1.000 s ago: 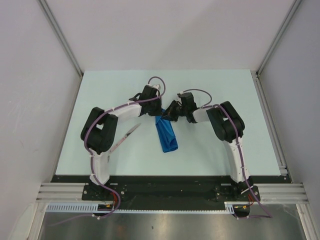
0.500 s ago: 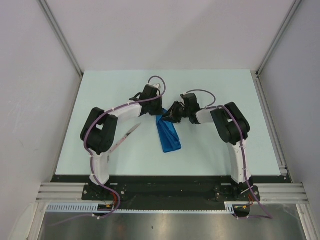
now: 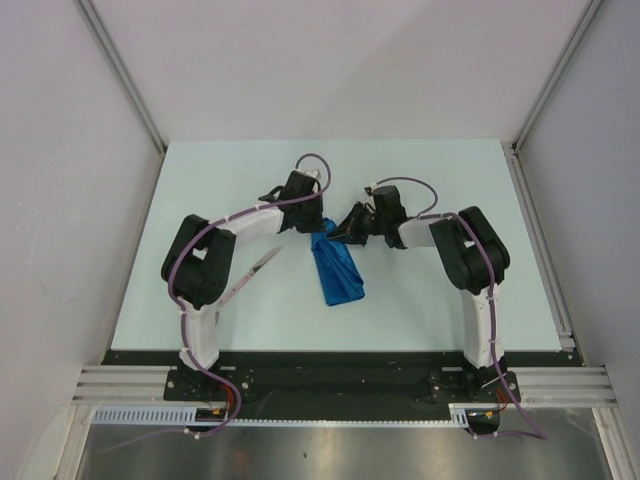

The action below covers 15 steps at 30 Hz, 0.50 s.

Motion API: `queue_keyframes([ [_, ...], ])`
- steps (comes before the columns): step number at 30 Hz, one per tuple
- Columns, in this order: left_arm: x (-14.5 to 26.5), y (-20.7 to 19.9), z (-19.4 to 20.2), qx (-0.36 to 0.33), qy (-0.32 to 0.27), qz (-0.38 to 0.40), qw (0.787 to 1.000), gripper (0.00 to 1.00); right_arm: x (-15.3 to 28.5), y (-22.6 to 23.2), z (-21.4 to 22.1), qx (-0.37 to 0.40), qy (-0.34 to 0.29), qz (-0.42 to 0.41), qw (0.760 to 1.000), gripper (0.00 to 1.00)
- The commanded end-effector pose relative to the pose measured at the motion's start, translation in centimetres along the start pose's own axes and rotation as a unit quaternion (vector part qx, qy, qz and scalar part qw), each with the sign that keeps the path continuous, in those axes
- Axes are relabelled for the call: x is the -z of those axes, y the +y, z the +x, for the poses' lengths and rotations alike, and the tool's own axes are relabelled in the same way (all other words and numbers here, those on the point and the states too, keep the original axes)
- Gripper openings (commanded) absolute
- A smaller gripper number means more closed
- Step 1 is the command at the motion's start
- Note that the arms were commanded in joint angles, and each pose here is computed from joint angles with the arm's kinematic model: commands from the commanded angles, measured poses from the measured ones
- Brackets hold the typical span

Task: Fold the napkin into a case and place the utensils inside
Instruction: Stuff the top corner of the smaller-rectangle-folded napkin into the folded napkin.

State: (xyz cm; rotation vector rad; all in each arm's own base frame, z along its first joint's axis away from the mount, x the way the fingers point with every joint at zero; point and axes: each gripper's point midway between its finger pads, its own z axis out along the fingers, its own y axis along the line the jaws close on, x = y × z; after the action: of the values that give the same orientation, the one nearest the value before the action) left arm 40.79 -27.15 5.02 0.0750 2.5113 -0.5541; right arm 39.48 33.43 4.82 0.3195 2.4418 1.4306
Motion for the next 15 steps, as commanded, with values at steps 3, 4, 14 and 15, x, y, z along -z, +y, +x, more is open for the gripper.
queue_keyframes([
  [3,0.8,-0.8,-0.8,-0.001,-0.010,0.014,1.000,0.00,-0.2,1.5,-1.6,0.018,-0.015,-0.021,0.999,0.00],
  [4,0.8,-0.9,-0.8,-0.001,-0.011,0.016,1.000,0.00,-0.4,1.4,-1.8,0.017,-0.016,-0.019,1.000,0.00],
  [14,0.7,-1.2,-0.6,0.007,-0.009,0.027,1.000,0.00,-4.0,2.7,-2.5,-0.004,-0.017,-0.048,0.999,0.00],
  [15,0.6,-1.3,-0.6,0.008,-0.010,0.031,0.999,0.00,-4.3,3.3,-2.7,0.000,-0.021,-0.061,0.998,0.00],
])
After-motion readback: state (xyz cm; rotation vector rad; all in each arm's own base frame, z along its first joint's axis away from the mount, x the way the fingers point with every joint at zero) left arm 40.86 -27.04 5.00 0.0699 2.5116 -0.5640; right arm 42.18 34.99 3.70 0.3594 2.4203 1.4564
